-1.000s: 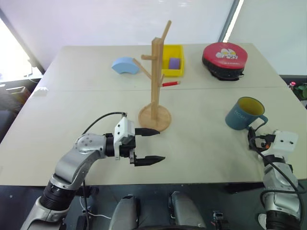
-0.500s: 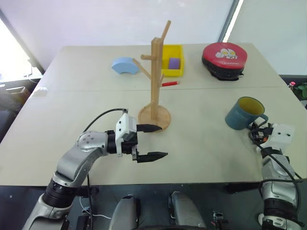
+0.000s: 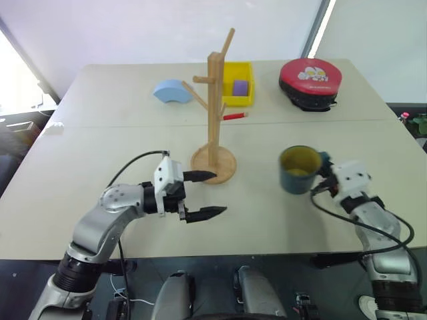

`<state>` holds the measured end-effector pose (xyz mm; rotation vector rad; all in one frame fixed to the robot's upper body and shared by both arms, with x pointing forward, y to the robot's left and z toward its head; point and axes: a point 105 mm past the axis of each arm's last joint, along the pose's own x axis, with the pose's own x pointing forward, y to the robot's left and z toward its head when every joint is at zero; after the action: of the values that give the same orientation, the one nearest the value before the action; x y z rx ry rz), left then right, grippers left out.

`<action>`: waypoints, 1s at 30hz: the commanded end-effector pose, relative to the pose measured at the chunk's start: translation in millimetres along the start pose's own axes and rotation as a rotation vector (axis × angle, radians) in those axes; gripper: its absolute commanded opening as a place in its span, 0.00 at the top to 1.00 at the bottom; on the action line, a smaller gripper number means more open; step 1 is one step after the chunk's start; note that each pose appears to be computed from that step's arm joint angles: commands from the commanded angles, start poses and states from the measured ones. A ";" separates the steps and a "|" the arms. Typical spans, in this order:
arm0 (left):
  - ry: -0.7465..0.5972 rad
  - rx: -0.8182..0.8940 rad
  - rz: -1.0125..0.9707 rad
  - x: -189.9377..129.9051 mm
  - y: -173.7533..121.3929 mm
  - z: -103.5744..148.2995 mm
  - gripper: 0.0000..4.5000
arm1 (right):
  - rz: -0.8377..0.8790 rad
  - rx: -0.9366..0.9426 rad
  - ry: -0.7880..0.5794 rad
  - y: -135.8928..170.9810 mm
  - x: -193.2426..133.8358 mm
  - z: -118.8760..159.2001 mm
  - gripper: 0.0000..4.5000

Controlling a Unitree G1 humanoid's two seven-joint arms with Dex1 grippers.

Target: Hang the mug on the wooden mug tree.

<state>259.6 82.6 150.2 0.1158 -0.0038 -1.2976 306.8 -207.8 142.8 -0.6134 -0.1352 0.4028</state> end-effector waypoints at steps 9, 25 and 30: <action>-0.062 0.021 0.131 -34.4 27.5 20.4 0.00 | 0.247 -0.225 -0.262 4.5 38.9 116.8 0.99; -0.074 0.024 0.150 -50.3 28.9 34.9 0.00 | 0.311 -0.237 -0.318 -2.9 67.5 141.2 0.99; -0.090 0.025 0.149 -50.7 27.5 40.1 0.00 | 0.351 -0.251 -0.302 -1.6 73.3 140.1 0.99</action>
<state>274.2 134.0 180.4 0.0578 -0.0483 -1.1499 343.0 -108.8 243.2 -0.8030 -0.3190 0.8220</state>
